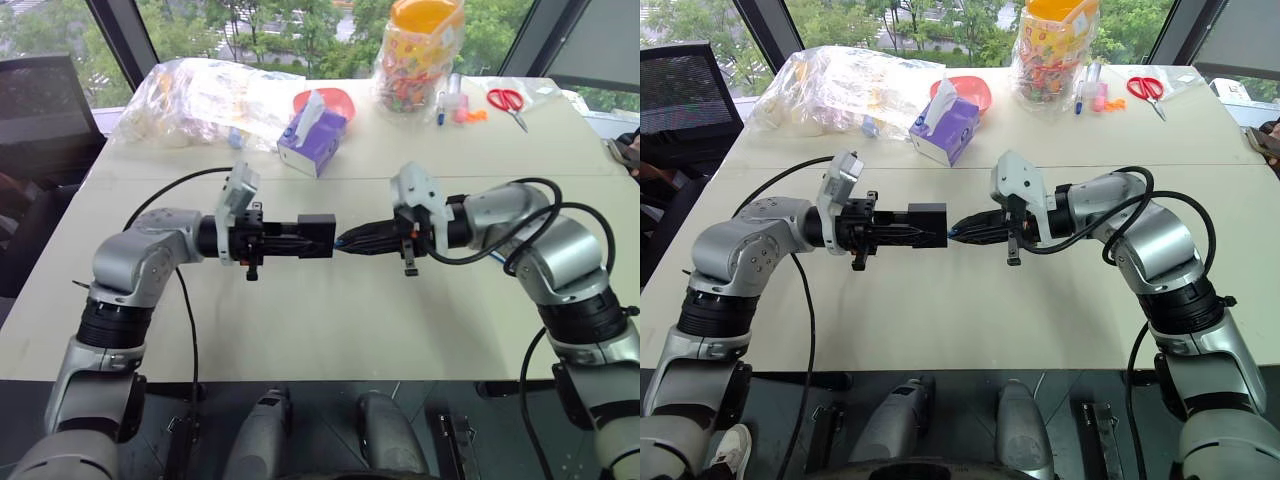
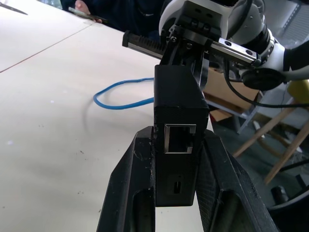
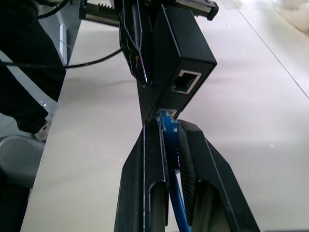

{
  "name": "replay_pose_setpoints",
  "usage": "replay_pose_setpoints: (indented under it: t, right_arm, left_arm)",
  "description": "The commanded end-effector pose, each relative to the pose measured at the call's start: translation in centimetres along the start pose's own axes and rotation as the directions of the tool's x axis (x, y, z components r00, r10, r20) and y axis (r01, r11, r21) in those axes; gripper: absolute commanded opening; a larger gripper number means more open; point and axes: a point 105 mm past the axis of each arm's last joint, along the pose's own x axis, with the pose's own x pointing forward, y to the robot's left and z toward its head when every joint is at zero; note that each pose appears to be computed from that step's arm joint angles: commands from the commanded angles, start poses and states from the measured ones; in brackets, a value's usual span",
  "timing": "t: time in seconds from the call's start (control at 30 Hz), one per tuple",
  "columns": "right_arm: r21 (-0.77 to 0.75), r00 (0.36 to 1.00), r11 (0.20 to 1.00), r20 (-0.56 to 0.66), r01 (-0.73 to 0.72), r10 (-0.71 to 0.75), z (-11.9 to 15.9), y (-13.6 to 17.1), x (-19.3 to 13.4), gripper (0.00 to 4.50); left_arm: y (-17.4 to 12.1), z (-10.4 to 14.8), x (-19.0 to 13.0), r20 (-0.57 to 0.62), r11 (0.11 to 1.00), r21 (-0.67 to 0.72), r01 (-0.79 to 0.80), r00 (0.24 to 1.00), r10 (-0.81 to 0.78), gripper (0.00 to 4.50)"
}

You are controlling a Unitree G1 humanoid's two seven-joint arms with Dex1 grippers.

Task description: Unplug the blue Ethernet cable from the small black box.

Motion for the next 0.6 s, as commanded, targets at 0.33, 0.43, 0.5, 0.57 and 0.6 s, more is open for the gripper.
replay_pose_setpoints:
  t: [0.33,0.43,0.5,0.57,0.6]
  right_arm:
    - [-0.020,0.941,0.946,-0.099,0.324,-0.324,-2.5,-6.1,-3.9,0.03]
    - [-0.047,0.862,0.871,-0.129,0.489,-0.491,-3.6,-9.0,-3.9,0.03]
    - [-0.074,0.788,0.804,-0.167,0.590,-0.593,-4.6,-10.9,-3.9,0.03]
    - [-0.072,0.756,0.774,-0.176,0.629,-0.630,-5.1,-11.7,-3.6,0.03]
    - [-0.069,0.746,0.765,-0.181,0.641,-0.641,-5.3,-12.0,-3.4,0.03]
  left_arm:
    - [-0.9,1.2,-1.3,0.000,0.994,0.109,-0.015,1.000,0.015,0.50]
    - [0.1,0.0,-0.8,-0.023,0.983,0.172,-0.068,0.997,0.073,0.50]
    - [1.1,-1.1,-0.3,-0.038,0.968,0.224,-0.113,0.992,0.124,0.50]
    - [1.8,-2.1,0.1,-0.038,0.953,0.265,-0.147,0.986,0.163,0.50]
    - [2.2,-2.3,0.4,-0.025,0.946,0.275,-0.169,0.983,0.183,0.50]
